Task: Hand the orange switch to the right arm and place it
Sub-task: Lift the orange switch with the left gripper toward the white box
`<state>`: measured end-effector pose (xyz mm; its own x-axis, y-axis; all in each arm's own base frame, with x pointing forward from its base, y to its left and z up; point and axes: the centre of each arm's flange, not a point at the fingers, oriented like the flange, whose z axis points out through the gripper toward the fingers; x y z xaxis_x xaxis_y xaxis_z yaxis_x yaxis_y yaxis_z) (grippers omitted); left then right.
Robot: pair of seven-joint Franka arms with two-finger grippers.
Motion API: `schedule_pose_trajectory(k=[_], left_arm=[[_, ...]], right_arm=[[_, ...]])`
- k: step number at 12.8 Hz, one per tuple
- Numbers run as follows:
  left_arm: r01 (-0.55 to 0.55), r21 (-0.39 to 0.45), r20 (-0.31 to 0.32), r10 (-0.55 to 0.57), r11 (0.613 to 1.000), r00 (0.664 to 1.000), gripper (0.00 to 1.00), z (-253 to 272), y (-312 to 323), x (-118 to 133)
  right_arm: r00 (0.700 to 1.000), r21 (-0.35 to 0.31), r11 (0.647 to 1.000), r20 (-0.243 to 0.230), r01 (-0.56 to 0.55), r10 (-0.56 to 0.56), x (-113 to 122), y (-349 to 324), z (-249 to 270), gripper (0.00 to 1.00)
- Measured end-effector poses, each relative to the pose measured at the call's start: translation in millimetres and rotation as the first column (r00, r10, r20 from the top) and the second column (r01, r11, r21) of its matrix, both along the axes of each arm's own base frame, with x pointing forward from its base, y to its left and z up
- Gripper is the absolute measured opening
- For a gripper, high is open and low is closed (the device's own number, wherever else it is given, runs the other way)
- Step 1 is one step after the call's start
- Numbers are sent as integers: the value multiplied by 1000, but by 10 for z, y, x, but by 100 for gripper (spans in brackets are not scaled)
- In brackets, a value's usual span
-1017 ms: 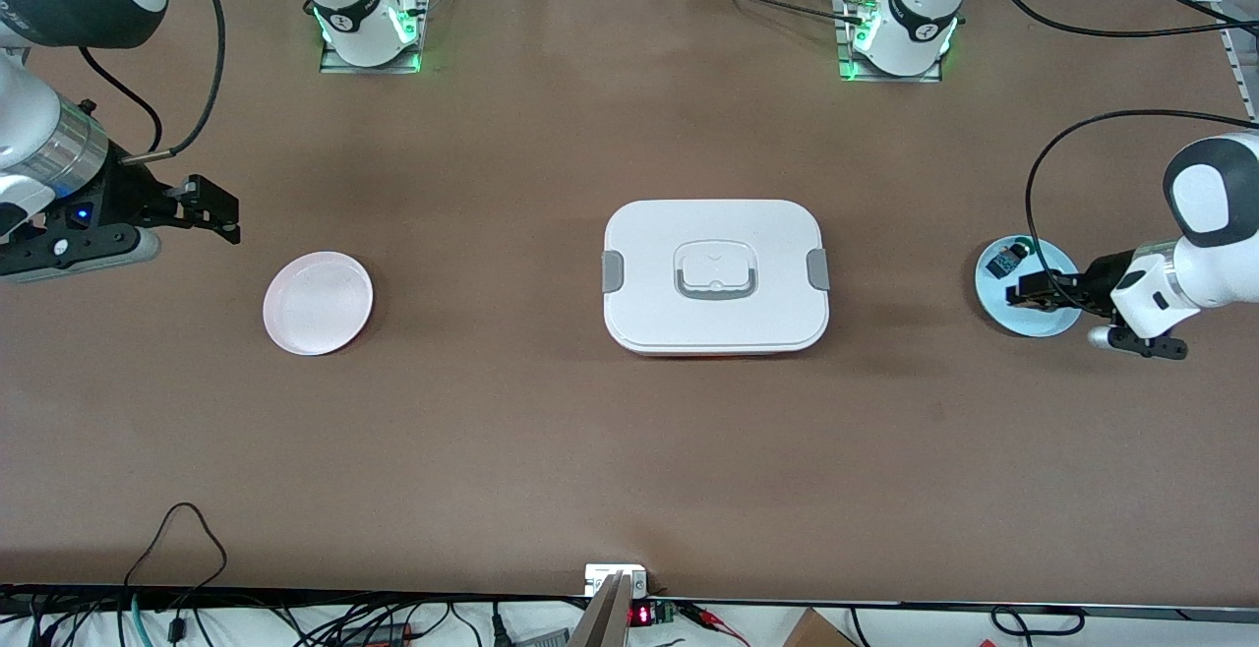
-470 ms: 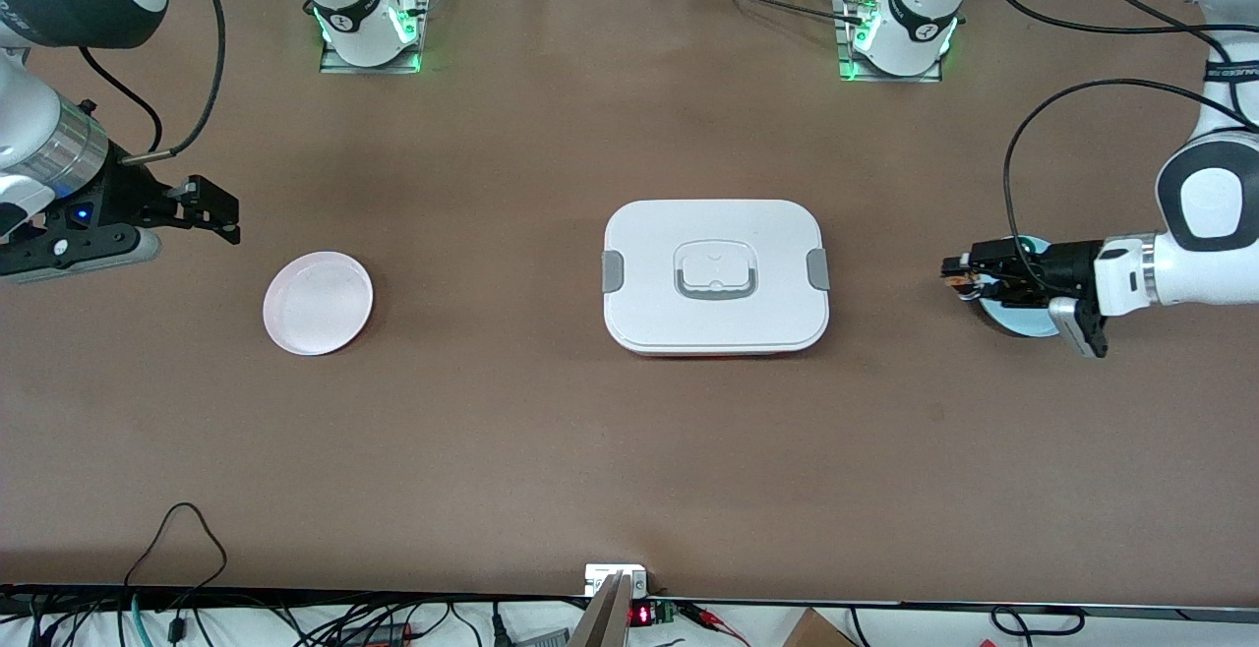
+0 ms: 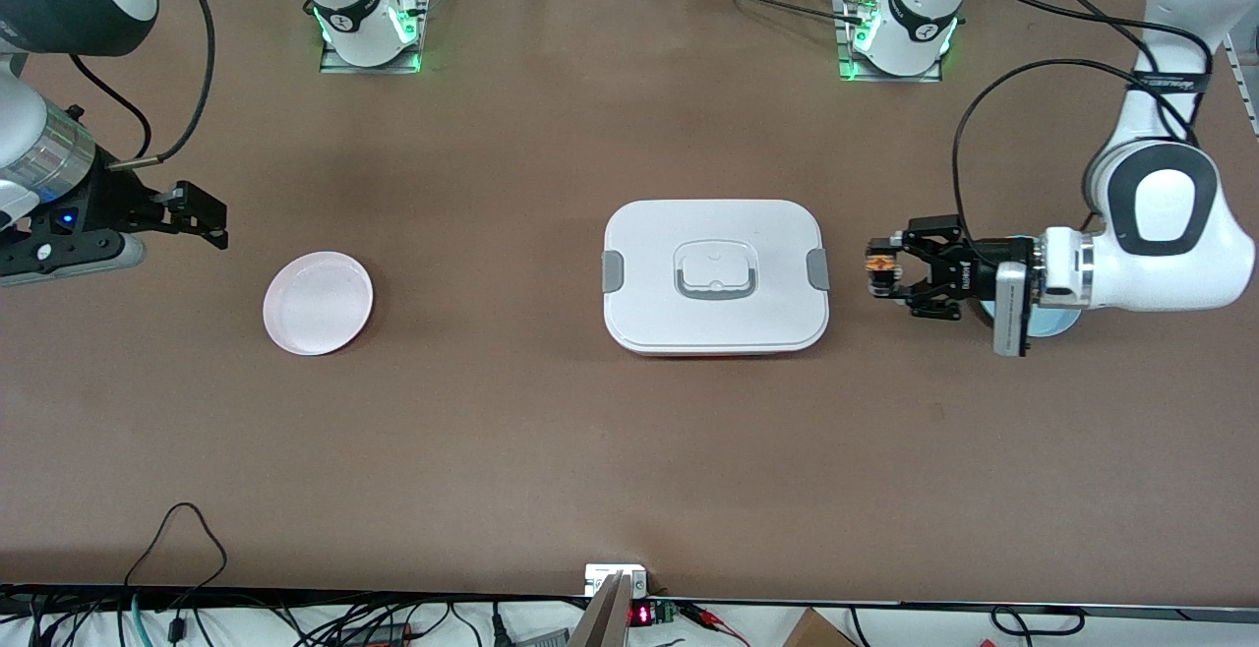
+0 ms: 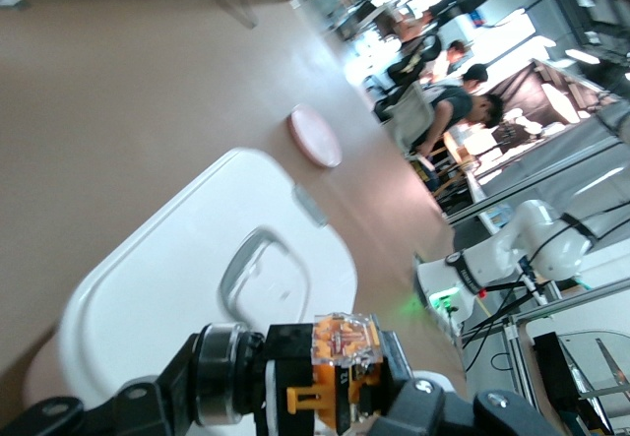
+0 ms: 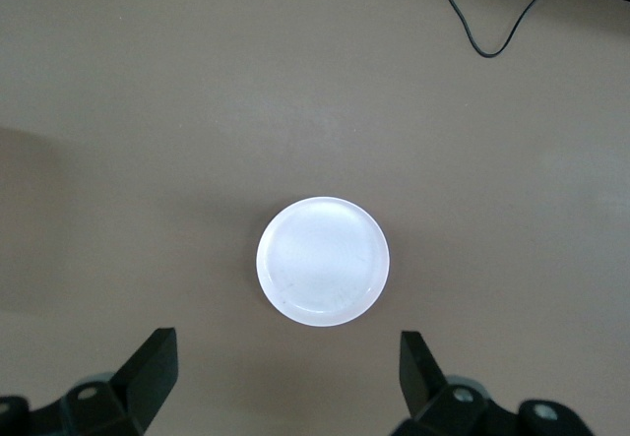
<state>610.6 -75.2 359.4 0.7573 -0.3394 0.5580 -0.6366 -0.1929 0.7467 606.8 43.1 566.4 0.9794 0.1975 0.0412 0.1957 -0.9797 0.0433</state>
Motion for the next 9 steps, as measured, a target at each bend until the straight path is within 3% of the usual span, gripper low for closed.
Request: schedule_pose_trajectory(k=[2,4,6,7,9], left_arm=[[50,-130,133,-33,990,991,72,75,-368,11],[122,-239,294,-48,963,955,72,33,-746,81],[141,-331,358,-14,933,934,72,-172,-982,148],[150,-366,375,-2,919,927,72,-224,-1119,169],[163,-391,395,5,906,919,72,-162,-1452,193]], right_arm=[[1000,0,1000,0,-3,3,-1,18,-1,100],[1000,0,1000,-1,-14,14,-5,46,0,100],[999,39,999,-33,-37,39,-40,109,-28,100],[997,128,991,-63,-32,41,-76,212,-49,100],[992,336,942,-121,-1,44,-133,457,-74,100]])
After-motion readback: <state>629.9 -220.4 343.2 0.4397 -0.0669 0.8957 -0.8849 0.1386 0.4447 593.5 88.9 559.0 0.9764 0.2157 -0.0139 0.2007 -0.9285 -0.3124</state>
